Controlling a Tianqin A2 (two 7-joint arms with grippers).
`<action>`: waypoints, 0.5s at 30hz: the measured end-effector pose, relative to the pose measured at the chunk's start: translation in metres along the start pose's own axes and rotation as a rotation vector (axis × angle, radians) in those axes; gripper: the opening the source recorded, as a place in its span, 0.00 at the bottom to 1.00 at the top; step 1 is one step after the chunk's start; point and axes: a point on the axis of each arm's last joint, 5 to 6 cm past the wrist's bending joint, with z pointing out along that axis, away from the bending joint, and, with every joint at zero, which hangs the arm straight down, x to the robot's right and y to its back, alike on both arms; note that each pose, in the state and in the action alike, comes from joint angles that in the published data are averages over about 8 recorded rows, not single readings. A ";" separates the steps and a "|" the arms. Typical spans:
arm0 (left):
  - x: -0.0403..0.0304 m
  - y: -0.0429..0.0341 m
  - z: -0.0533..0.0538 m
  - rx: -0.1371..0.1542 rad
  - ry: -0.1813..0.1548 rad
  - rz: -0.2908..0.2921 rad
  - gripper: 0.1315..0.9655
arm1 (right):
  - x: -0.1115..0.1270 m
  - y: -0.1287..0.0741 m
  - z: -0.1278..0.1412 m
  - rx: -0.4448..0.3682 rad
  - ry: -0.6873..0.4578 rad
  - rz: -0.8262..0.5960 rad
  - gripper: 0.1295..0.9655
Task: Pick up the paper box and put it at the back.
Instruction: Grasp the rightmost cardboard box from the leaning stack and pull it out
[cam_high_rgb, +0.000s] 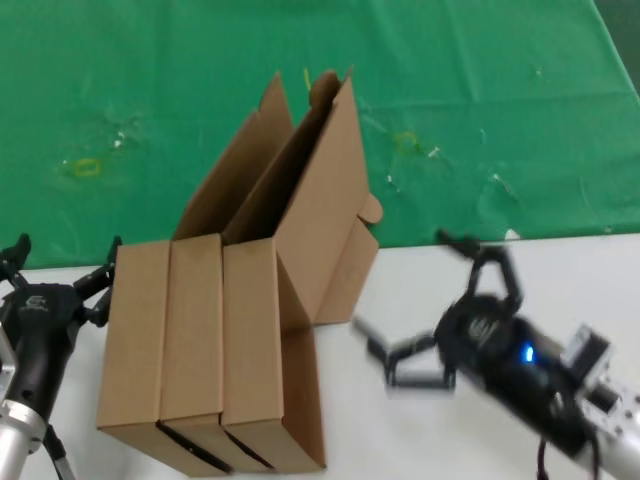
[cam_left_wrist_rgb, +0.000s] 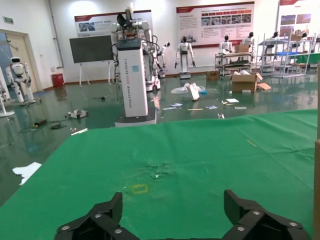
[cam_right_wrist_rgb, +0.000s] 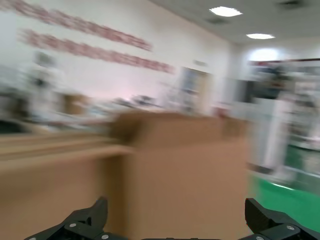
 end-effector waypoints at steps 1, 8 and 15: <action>0.0000 0.0000 0.000 0.000 0.000 0.000 0.77 | -0.001 0.000 -0.004 0.017 -0.054 0.001 1.00; 0.0000 0.0000 0.000 0.000 0.000 0.000 0.56 | 0.005 0.007 -0.026 0.092 -0.458 -0.010 1.00; 0.0000 0.0000 0.000 0.000 0.000 0.000 0.46 | 0.016 0.023 -0.033 0.124 -0.729 -0.069 1.00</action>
